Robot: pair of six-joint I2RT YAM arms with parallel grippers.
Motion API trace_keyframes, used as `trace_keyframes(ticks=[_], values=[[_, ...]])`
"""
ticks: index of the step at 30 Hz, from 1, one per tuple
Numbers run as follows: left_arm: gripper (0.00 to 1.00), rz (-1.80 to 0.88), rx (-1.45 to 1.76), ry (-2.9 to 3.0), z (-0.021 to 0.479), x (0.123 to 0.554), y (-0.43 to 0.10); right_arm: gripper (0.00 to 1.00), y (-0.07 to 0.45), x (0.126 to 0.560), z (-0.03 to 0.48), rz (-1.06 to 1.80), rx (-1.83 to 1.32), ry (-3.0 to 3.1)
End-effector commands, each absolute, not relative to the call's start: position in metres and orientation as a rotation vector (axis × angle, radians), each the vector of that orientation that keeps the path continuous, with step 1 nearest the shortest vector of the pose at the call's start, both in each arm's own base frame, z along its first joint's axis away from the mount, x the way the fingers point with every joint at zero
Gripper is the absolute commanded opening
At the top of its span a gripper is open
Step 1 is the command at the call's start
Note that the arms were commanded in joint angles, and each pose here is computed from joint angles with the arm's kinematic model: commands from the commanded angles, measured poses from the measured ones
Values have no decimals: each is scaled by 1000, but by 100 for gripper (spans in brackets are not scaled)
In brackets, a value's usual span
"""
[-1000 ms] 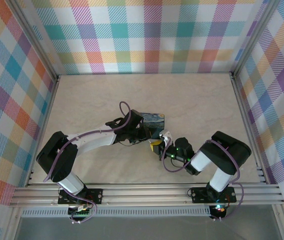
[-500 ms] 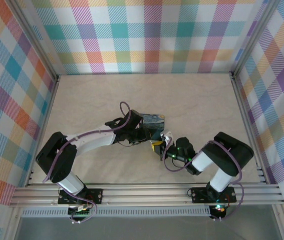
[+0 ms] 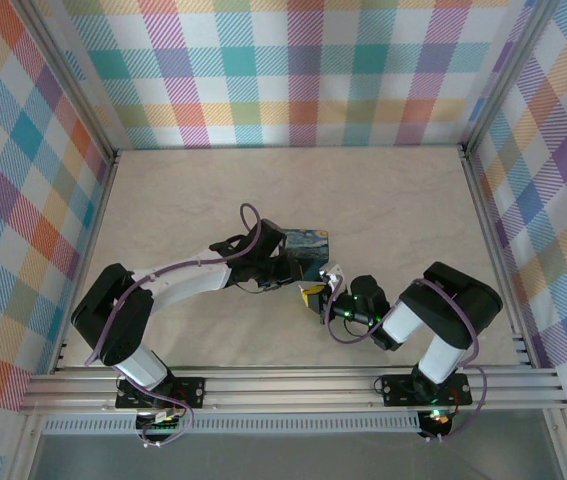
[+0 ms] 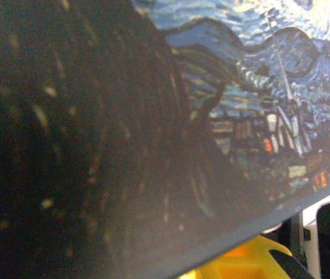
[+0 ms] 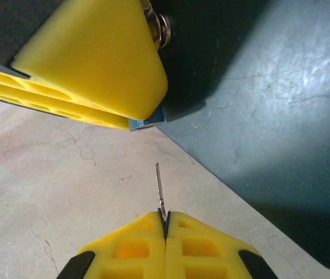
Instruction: Unlock the padlock with the key
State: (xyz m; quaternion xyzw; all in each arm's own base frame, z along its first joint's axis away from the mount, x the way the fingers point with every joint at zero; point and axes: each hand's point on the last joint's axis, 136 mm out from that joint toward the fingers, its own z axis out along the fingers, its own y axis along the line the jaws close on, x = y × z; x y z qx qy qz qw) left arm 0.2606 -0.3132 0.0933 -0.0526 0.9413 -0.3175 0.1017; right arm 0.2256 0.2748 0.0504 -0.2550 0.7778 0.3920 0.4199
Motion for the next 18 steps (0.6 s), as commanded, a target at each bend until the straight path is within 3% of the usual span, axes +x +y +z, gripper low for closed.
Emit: trace_keyframes(ticks=[1,18], values=[[20,-985,-108,2752,110,264,-319,0,273,227,59,1001,-609,1912],[20,-982,-116,2759,106,265,-320,0,282,230,69,1080,-617,1866]])
